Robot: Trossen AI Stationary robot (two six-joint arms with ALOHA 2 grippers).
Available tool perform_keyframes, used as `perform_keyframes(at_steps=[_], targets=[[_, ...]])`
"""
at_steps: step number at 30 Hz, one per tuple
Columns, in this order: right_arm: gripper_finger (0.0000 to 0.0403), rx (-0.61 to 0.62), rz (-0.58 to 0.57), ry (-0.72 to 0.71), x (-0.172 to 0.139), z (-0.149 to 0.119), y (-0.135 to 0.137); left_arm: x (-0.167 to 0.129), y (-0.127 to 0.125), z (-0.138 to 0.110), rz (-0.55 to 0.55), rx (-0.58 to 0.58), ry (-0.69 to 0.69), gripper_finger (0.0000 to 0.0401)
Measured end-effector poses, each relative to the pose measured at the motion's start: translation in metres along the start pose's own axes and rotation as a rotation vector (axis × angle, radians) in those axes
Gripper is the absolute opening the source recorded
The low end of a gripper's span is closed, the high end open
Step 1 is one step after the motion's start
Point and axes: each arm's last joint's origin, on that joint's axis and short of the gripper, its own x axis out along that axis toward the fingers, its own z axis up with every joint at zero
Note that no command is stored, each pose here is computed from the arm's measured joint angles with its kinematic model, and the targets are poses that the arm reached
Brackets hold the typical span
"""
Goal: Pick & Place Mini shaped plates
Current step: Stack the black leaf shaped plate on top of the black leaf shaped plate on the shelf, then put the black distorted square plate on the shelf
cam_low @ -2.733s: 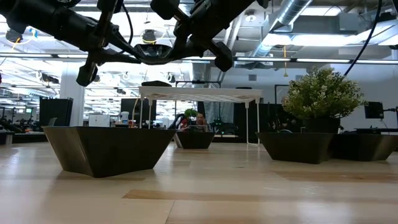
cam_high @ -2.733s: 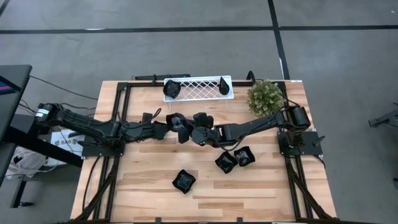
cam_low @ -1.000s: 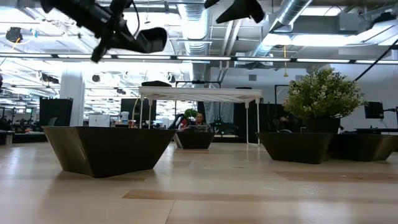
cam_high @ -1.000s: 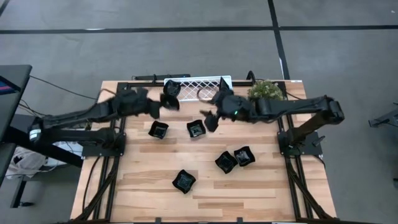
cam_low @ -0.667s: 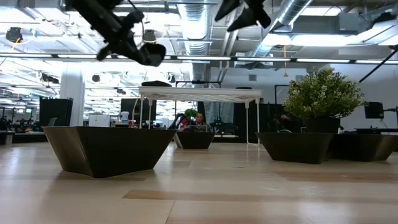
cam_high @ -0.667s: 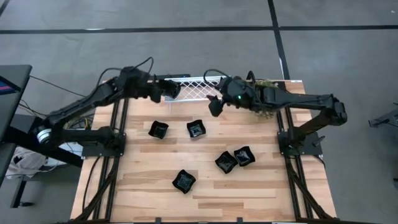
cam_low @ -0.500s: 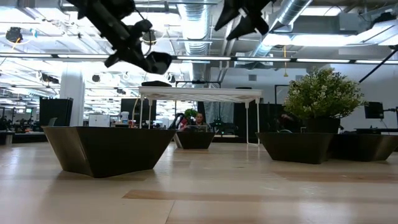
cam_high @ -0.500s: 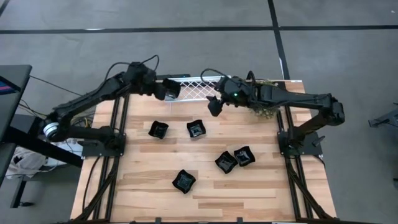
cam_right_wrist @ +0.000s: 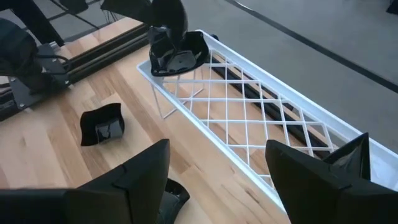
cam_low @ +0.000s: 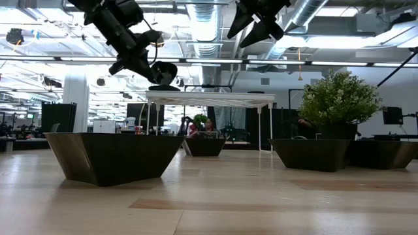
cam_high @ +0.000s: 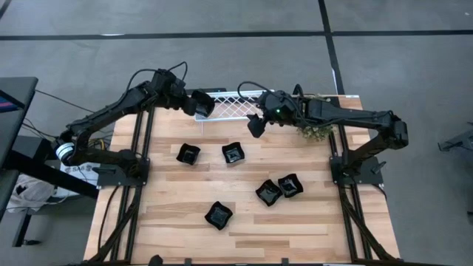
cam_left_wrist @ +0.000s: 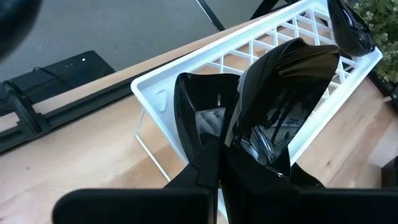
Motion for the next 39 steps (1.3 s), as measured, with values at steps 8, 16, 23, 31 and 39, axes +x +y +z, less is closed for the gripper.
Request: perform_keyframes(at_steps=[8,16,23,31,39], targets=[[0.0260,0.001,0.000,0.000,0.000,0.000,0.000,0.000,0.000,0.000,-0.001,0.018,-0.001,0.0029],[0.0260,0.002,-0.001,-0.001,0.000,0.000,0.000,0.000,0.000,0.000,0.000,0.015,-0.001,0.0093],[0.0260,0.006,0.001,-0.011,0.000,0.001,0.000,-0.010,-0.002,0.001,-0.010,0.020,-0.036,0.0107],[0.0260,0.022,0.024,-0.085,0.001,0.008,0.003,-0.048,-0.019,-0.006,-0.078,0.076,-0.155,0.0105],[0.0260,-0.085,0.055,-0.088,0.009,0.004,0.017,-0.067,-0.058,-0.055,-0.296,0.219,-0.237,0.0104]])
